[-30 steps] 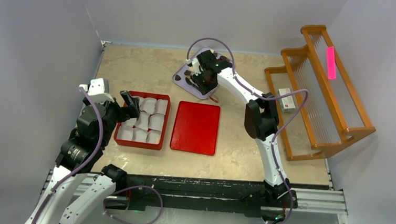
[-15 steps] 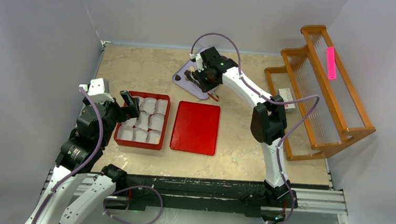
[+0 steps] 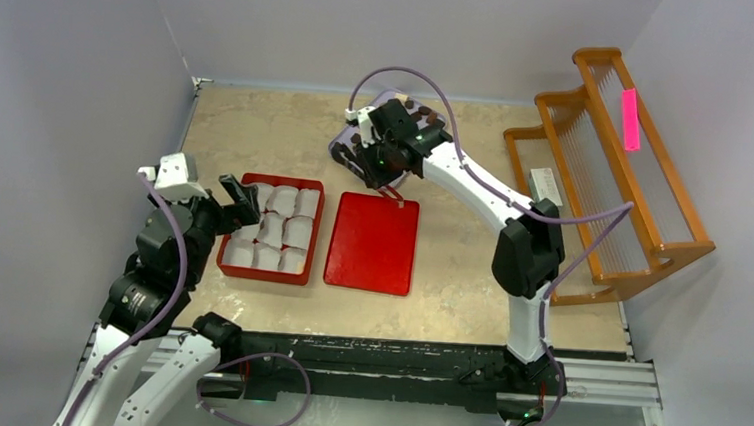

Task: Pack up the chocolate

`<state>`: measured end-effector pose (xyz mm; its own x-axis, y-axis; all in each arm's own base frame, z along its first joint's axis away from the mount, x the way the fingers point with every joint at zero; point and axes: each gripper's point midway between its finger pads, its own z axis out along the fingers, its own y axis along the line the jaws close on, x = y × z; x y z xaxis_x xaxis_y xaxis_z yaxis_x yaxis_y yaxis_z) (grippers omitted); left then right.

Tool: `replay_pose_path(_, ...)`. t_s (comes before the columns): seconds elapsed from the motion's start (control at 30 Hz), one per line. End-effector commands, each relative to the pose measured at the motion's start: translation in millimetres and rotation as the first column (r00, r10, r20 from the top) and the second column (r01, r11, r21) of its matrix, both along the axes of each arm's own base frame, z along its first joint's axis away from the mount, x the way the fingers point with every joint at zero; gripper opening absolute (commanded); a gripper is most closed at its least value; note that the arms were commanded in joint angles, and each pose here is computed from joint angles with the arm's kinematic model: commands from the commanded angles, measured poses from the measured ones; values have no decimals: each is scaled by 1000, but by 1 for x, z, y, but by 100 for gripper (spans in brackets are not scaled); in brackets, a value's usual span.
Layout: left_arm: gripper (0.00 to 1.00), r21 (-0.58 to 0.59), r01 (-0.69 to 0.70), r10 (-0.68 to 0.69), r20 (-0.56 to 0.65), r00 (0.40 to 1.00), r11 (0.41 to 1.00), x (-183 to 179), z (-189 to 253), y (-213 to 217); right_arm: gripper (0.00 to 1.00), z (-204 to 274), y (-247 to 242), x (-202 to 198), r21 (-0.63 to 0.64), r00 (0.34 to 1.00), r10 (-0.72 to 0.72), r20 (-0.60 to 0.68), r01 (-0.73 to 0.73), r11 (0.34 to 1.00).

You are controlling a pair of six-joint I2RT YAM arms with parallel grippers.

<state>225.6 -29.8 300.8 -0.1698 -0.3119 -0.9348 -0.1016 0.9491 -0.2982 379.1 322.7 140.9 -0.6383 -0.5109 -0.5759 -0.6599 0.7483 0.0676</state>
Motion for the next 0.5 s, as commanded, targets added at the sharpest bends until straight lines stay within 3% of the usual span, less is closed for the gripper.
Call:
replay_pose_path(0.0, 100, -18, -45, 46, 65, 997, 999, -3, 14, 10, 19, 50, 34, -29, 130, 996, 61, 65, -69, 989)
replay_pose_path(0.27, 100, -35, -78, 81, 94, 992, 996, -8, 20, 18, 20, 66, 74, -89, 246, 981, 194, 21, -194, 950)
replay_pose_path(0.47, 100, -43, -107, 111, 104, 988, 993, -12, 22, 24, 21, 50, 99, -128, 215, 960, 278, -19, -268, 939)
